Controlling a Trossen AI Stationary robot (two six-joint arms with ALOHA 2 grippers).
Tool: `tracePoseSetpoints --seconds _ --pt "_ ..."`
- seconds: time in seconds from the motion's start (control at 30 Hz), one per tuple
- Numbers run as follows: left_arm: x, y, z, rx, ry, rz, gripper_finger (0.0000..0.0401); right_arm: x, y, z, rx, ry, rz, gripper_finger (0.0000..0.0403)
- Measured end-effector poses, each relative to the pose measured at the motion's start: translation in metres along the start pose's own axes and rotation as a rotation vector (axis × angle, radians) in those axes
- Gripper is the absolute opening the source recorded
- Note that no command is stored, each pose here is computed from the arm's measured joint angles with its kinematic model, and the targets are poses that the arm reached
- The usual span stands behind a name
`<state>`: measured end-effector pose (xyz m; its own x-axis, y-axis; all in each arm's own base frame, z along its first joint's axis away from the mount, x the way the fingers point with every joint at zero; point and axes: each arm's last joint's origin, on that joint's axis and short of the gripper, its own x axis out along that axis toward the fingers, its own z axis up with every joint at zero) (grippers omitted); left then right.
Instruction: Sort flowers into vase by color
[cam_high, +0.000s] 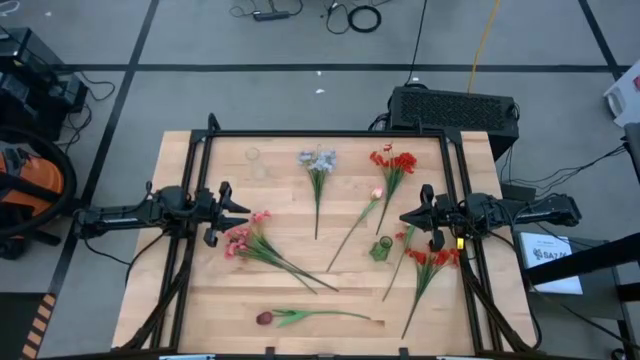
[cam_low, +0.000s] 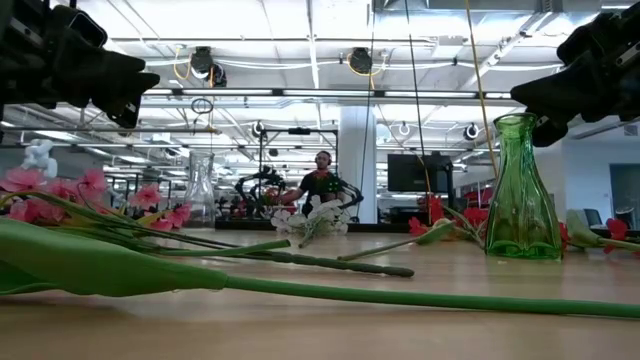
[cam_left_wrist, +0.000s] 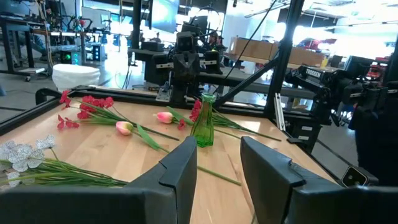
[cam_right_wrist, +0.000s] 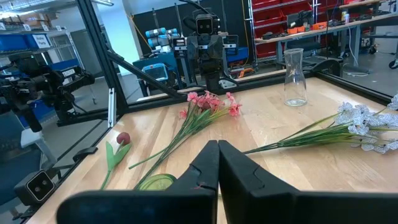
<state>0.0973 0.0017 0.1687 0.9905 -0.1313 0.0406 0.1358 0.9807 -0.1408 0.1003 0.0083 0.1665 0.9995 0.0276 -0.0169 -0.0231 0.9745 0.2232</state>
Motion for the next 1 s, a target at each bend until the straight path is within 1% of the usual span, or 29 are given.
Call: tracePoseSetpoints --seconds 1.0 --pt "0.0 0.0 0.0005 -0.001 -0.006 0.003 0.013 0.0 0.0 0.0 0.0 0.0 0.0 0.0"
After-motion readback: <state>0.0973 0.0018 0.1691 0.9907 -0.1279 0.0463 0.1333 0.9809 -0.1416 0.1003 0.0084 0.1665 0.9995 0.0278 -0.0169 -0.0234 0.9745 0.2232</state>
